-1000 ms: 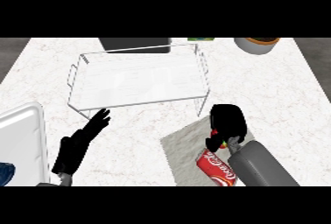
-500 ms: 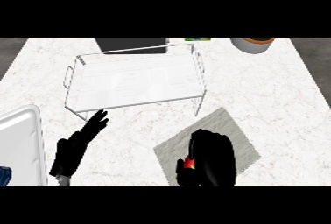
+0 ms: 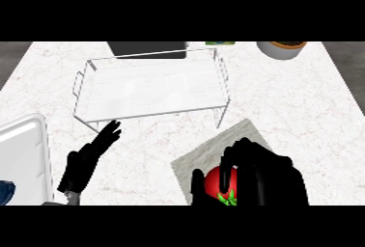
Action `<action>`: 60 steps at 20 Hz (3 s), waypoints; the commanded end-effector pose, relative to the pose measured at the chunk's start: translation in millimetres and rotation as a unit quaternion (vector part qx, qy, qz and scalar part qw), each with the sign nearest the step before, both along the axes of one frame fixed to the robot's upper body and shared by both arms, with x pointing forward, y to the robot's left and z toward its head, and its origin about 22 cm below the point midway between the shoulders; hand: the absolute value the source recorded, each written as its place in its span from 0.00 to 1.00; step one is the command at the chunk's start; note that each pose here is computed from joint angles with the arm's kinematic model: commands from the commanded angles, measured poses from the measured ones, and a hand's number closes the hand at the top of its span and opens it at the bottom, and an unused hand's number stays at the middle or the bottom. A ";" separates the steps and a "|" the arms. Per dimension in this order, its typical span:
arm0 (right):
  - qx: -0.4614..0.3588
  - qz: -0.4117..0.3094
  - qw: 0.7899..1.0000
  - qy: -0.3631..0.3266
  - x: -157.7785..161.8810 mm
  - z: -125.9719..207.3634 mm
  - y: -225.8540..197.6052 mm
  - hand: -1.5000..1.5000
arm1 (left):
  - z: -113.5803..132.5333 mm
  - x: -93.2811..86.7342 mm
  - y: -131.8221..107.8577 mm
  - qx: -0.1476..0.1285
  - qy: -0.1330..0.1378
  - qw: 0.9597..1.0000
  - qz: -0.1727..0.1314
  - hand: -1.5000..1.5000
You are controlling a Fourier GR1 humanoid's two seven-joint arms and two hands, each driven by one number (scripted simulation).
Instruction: Pick the tomato from the placemat and place it in the tiered shelf
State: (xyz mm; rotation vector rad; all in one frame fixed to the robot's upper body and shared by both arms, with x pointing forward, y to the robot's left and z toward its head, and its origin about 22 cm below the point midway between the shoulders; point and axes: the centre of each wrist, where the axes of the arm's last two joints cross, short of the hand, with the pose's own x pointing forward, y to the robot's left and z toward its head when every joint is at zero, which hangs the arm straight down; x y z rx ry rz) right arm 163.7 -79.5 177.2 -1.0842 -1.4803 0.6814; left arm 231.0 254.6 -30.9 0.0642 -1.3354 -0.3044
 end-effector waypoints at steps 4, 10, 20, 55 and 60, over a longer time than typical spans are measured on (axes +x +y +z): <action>0.035 -0.079 0.996 -0.037 21.9 53.8 3.5 1.00 | -2.5 9.4 -8.3 0.009 0.010 1.000 0.011 0.50; 0.018 -0.096 0.994 -0.043 73.0 86.5 5.8 1.00 | -1.1 8.8 26.6 0.009 0.010 1.000 0.015 0.50; 0.000 -0.081 0.997 -0.010 185.5 90.4 18.9 1.00 | -11.6 6.9 4.4 0.018 0.000 1.000 0.022 0.50; 0.470 -0.107 0.859 -0.171 279.1 45.3 -16.7 0.00 | 0.8 12.1 10.6 0.011 0.004 1.000 0.010 0.50; 0.476 -0.192 0.833 -0.206 274.8 35.6 -66.9 0.00 | -10.6 -3.1 15.5 0.019 0.010 0.999 0.031 0.50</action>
